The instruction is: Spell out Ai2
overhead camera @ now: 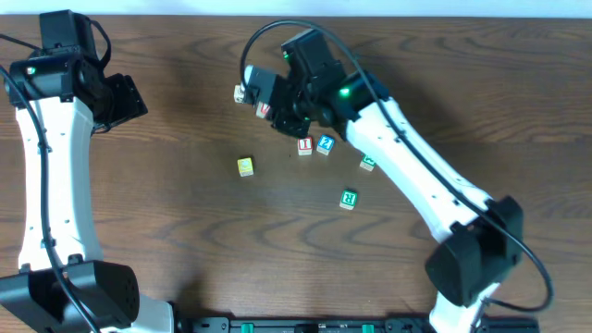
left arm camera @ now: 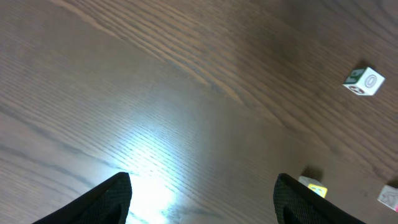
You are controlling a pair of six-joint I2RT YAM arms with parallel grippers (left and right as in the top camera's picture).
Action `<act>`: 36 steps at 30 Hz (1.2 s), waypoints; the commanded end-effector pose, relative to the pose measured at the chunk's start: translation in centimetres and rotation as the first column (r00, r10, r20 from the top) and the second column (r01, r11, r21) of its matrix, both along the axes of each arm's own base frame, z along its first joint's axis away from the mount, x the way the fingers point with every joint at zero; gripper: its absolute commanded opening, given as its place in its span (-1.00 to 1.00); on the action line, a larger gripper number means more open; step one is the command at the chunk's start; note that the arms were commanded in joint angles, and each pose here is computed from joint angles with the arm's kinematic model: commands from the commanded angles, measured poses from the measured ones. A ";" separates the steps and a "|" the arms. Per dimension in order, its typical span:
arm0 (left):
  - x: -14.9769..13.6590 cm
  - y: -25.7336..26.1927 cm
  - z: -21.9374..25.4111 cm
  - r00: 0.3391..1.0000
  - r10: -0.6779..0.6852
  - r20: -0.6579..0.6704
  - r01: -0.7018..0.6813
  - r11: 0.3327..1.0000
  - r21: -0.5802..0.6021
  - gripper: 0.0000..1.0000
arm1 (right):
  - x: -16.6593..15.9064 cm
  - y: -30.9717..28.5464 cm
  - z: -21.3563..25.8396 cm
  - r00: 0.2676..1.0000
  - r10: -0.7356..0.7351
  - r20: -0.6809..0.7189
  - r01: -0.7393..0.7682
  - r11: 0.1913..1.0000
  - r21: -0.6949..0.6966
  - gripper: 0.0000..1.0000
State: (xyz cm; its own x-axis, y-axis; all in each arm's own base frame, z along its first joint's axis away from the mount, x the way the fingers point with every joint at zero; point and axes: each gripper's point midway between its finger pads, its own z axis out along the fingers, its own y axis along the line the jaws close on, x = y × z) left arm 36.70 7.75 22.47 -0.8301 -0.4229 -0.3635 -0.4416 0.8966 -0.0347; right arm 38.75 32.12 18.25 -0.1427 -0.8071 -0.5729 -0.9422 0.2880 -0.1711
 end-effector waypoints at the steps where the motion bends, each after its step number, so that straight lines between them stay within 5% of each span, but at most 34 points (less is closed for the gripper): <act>1: 0.1 -0.5 -0.4 1.000 -0.025 -0.006 0.024 0.999 -0.029 0.49 | -0.2 -0.2 -3.7 0.997 0.026 -0.073 -0.031 0.997 -0.064 -0.98; 7: 0.3 -0.6 -0.3 1.000 -0.025 -0.001 0.025 0.999 -0.029 0.49 | -1.4 -0.7 -8.6 0.982 0.078 -0.173 -0.116 0.967 -0.228 -0.98; 36: 1.9 -0.8 0.3 0.997 -0.037 0.074 0.041 0.998 -0.043 0.57 | -0.5 -1.7 -15.2 0.966 0.129 -0.223 -0.206 0.907 -0.367 -0.99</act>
State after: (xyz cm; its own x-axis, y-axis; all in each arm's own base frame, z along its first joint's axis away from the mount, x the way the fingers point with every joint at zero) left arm 38.53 6.93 23.14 -0.8105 -0.4164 -0.4119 -0.4095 0.9057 -0.1098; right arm 38.20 30.04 3.31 -0.0812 -0.9790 -0.1868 -0.9948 0.0912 -0.0455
